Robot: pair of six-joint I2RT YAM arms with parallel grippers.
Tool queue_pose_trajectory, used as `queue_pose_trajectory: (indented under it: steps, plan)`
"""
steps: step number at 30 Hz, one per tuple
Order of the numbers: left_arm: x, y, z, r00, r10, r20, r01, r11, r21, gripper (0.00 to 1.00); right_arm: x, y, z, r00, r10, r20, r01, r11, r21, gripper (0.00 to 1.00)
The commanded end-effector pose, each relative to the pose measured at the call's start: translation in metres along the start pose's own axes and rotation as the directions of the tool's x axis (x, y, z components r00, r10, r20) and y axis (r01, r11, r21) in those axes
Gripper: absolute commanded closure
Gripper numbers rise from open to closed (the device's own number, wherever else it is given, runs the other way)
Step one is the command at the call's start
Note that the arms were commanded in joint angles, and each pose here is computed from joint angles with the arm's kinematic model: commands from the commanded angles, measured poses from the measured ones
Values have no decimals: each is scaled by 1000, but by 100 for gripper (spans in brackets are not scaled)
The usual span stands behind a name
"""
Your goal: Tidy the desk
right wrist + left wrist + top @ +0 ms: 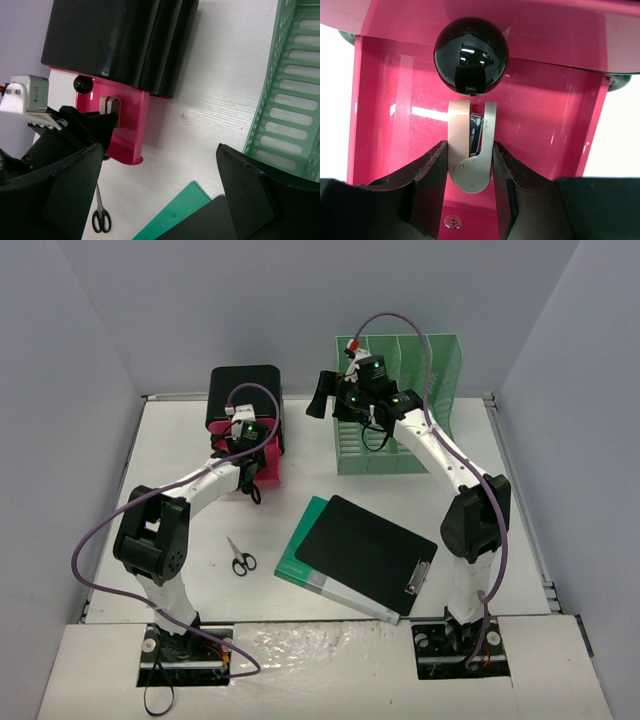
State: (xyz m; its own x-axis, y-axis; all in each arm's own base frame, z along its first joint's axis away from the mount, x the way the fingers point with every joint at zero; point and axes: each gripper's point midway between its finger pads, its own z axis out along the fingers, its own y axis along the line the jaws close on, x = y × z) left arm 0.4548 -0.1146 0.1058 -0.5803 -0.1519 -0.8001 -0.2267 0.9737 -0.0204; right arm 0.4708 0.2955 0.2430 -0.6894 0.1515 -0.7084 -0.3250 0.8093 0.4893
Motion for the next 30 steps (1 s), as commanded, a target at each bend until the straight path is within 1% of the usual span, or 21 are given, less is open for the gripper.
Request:
queue_pose_trajectory:
  steps: [1, 5, 7, 8, 9, 14, 16, 18, 24, 30]
  plan:
    - [-42, -5, -6, 993, -60, 104, 58, 998, 18, 74, -31, 21, -10, 997, -20, 78, 26, 997, -69, 7]
    - [-41, -2, -4, 993, -61, 99, 60, 998, 14, 72, -31, 22, -8, 997, -25, 77, 31, 997, -73, 7]
    - [-40, -2, -3, 994, -58, 96, 57, 998, 12, 70, -31, 23, -8, 997, -26, 75, 31, 997, -77, 7]
    - [-40, -2, -3, 994, -58, 96, 57, 998, 11, 64, -30, 22, -7, 997, -25, 74, 31, 997, -77, 7]
    - [-41, -1, -2, 993, -59, 97, 59, 998, 9, 63, -30, 22, -7, 997, -25, 73, 31, 996, -79, 7]
    - [-43, 0, -3, 993, -56, 102, 56, 998, 7, 50, -28, 22, -4, 998, -24, 64, 29, 996, -82, 7]
    - [-44, 1, -3, 993, -54, 103, 54, 999, 4, 39, -27, 22, -4, 998, -23, 62, 28, 996, -84, 7]
    - [-45, 2, -4, 993, -52, 105, 52, 999, 4, 35, -27, 22, -3, 998, -24, 62, 29, 996, -84, 7]
    - [-58, 7, -17, 988, -59, 144, 59, 998, 7, 34, -30, 27, -1, 998, -24, 64, 30, 994, -101, 7]
    - [-82, 10, -43, 977, -53, 205, 47, 998, 31, 34, -25, 29, 12, 999, -21, 43, 25, 993, -118, 7]
